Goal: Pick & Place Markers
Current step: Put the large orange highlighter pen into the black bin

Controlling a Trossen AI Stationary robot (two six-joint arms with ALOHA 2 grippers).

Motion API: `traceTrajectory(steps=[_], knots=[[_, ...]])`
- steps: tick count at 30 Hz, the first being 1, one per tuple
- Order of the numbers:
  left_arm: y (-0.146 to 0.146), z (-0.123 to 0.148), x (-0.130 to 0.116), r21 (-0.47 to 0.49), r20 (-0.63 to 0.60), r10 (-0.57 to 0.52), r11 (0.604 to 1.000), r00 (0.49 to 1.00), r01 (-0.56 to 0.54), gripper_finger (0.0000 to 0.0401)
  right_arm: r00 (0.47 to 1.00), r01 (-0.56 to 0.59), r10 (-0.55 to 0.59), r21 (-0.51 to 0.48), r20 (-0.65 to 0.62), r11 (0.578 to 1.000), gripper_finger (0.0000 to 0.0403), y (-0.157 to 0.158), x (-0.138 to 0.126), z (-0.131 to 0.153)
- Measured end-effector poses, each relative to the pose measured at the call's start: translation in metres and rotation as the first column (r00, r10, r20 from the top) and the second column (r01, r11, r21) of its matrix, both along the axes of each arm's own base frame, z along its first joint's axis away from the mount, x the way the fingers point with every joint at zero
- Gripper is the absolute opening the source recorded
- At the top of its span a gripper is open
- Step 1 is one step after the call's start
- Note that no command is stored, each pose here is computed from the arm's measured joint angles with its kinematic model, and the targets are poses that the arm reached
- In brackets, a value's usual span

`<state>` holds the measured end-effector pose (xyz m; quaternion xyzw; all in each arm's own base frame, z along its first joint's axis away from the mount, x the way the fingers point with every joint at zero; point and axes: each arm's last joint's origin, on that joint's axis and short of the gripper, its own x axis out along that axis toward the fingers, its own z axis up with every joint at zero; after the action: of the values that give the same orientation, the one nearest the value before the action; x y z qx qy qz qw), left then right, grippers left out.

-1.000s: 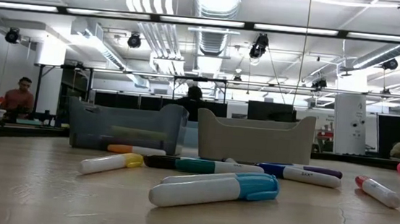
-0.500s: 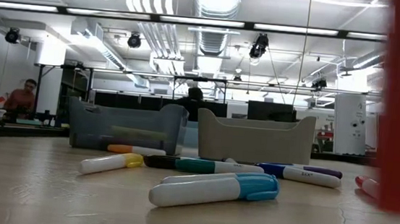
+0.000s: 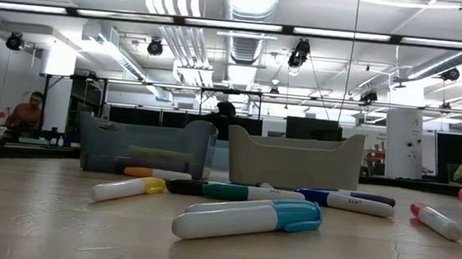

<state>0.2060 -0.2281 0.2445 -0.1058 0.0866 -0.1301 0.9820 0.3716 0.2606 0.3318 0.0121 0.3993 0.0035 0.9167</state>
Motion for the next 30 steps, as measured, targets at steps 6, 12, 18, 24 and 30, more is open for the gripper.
traceTrajectory(steps=[6, 12, 18, 24, 30], knots=[[0.01, -0.001, 0.01, 0.005, -0.003, 0.058, 0.998, 0.998, -0.058, 0.0181, 0.996, -0.052, 0.052, -0.005, 0.07, 0.999, 0.0063, 0.0, 0.003, 0.015], [0.021, 0.0, 0.021, -0.001, 0.0, 0.118, 0.993, 0.993, -0.118, 0.0181, 0.992, -0.019, 0.029, -0.074, 0.126, 0.997, 0.0063, -0.006, 0.008, 0.02], [0.027, 0.0, 0.026, -0.015, -0.004, 0.142, 0.99, 0.99, -0.142, 0.0181, 0.987, 0.002, 0.013, -0.095, 0.161, 0.996, 0.0063, -0.013, 0.015, 0.022], [0.029, -0.002, 0.027, -0.006, -0.018, 0.152, 0.988, 0.988, -0.152, 0.0164, 0.984, 0.028, -0.01, -0.1, 0.177, 0.995, 0.0063, -0.017, 0.018, 0.023], [0.03, -0.003, 0.027, 0.016, -0.021, 0.153, 0.988, 0.988, -0.153, 0.0082, 0.986, 0.045, -0.028, -0.1, 0.162, 0.994, 0.0063, -0.021, 0.02, 0.019]])
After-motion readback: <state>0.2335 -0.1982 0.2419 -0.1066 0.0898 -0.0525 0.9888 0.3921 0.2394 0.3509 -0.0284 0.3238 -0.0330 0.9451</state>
